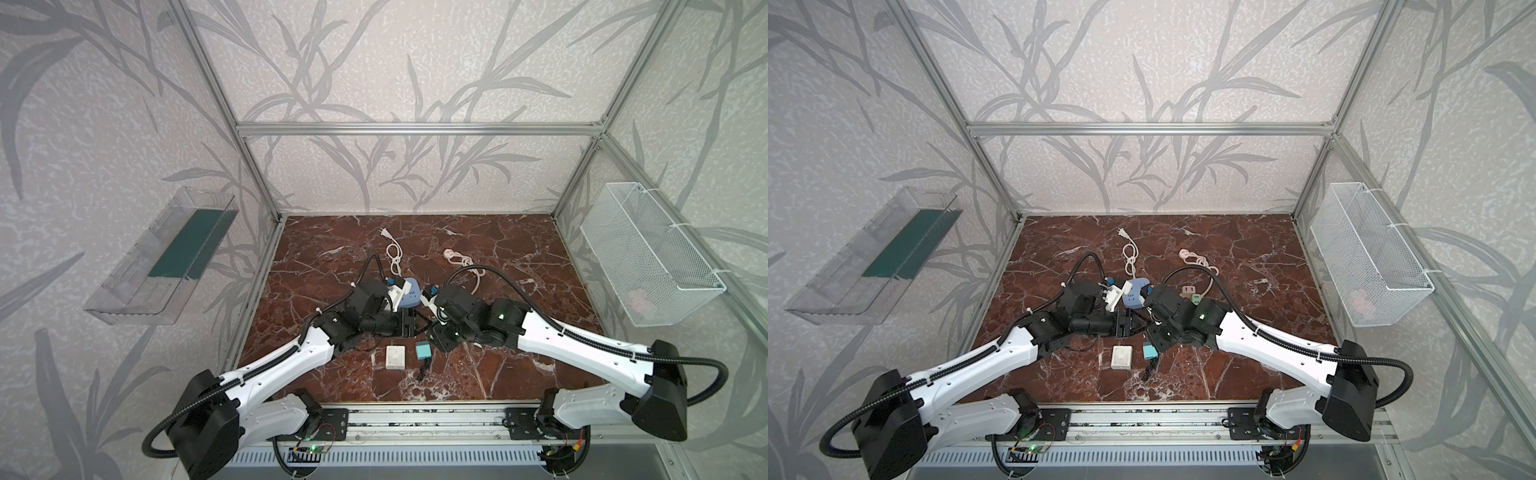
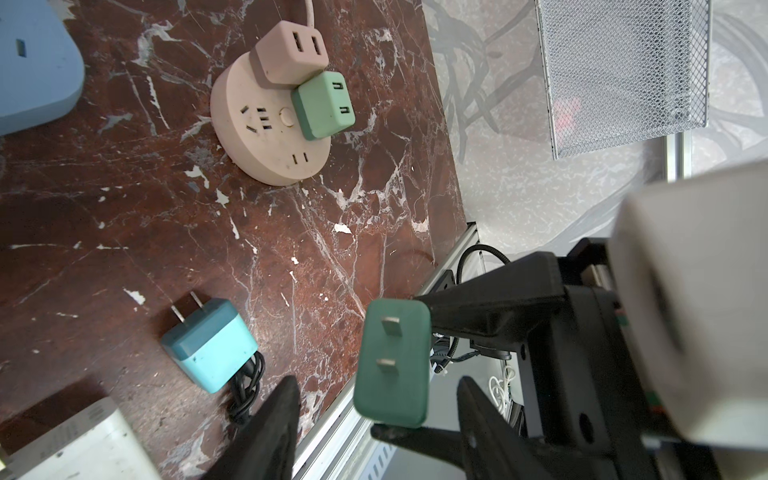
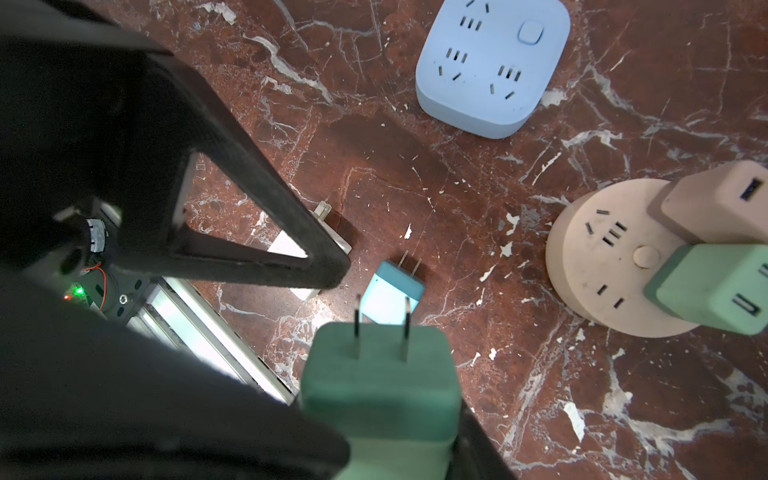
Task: Insert the plug
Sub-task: 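Bring the green charger to the left gripper while the left gripper closes on it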
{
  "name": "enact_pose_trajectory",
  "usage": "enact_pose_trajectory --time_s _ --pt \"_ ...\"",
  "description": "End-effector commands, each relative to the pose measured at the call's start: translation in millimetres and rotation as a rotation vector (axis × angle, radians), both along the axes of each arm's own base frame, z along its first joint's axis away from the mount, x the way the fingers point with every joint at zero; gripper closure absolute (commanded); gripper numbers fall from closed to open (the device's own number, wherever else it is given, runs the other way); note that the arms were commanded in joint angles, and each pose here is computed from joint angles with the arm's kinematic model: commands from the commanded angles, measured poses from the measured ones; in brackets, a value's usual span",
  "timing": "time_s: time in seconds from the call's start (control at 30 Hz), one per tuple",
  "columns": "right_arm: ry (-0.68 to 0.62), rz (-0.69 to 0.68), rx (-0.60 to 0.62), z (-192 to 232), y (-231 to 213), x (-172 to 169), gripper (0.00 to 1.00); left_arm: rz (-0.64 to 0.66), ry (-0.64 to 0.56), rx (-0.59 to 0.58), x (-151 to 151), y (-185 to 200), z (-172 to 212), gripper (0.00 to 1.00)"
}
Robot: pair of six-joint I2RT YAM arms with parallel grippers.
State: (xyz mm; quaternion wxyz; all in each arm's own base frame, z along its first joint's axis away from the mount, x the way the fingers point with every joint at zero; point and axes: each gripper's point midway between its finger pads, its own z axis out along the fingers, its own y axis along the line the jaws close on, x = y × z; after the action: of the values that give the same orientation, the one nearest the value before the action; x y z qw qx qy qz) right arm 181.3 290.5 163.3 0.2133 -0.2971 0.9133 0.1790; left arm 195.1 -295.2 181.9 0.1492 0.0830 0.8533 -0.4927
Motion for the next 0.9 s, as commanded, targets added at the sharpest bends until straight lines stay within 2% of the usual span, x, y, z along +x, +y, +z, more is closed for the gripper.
enact_pose_trajectory --time_s 0.0,0.17,0.33,0.7,0.87 --pt "-0.061 0.001 0.051 22.9 6.8 7.1 1.0 -0.041 0.03 -0.056 -7.2 -8.3 3.3 0.43" --pt "-0.065 0.002 0.066 25.6 8.9 7.4 1.0 -0.043 0.043 -0.079 -8.1 -10.1 3.6 0.47" --pt "-0.073 -0.004 0.083 28.8 8.5 7.3 1.0 -0.036 0.051 -0.086 -8.7 -9.6 2.3 0.63" --pt "-0.078 0.012 0.115 34.8 13.4 6.4 1.0 -0.03 0.058 -0.109 -9.1 -10.3 3.7 0.63" --pt "-0.088 0.01 0.125 36.9 15.8 8.5 1.0 -0.024 0.063 -0.115 -8.2 -10.6 3.5 0.69"
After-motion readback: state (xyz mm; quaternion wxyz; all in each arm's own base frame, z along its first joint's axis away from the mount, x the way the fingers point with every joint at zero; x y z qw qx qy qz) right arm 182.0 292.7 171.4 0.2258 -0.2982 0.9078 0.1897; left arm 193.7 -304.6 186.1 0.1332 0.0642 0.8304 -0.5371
